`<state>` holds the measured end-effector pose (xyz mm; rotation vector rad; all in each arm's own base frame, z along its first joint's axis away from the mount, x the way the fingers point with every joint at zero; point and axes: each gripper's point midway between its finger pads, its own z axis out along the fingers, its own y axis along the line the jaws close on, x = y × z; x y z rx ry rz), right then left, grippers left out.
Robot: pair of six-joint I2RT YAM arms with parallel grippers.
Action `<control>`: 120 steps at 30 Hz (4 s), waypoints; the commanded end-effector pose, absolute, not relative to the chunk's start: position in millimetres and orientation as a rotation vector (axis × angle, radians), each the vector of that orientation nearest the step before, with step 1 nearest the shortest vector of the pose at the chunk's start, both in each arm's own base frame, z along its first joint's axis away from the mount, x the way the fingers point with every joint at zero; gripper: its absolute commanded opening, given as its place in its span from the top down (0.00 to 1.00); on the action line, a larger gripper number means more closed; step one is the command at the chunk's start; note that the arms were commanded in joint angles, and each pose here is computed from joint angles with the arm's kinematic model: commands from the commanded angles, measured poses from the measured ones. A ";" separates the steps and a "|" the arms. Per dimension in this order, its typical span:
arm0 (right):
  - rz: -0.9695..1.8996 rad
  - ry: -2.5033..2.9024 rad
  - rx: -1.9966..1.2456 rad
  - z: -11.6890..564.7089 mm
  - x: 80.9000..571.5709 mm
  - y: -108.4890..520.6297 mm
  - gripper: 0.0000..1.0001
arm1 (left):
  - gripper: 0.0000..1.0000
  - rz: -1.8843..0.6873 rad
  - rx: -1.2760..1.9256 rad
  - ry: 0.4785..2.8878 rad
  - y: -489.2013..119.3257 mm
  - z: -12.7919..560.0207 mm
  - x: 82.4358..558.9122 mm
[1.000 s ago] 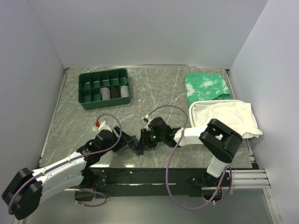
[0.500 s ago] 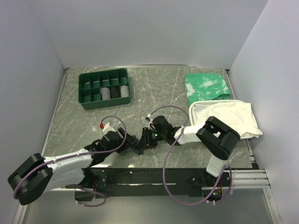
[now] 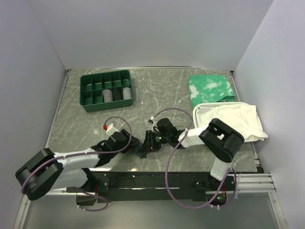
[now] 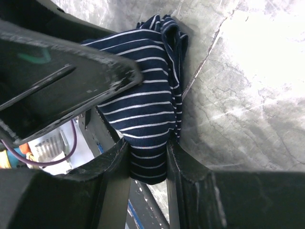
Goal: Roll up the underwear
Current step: Roll the underwear to the center of the board, then pick up the underwear from the center of the board.
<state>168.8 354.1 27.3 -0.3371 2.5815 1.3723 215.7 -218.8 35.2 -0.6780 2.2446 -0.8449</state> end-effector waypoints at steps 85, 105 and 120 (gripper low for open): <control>0.264 2.344 -0.795 -10.9 167.4 334.1 0.83 | 0.59 -0.702 -0.532 2.545 -231.1 31.4 236.8; 0.447 2.210 -0.581 106.0 189.7 325.0 1.00 | 0.03 -0.402 -0.758 2.166 -92.8 145.1 344.4; 0.580 2.128 -0.465 163.5 235.9 320.1 1.00 | 0.02 -0.418 -0.827 1.970 14.6 197.4 467.0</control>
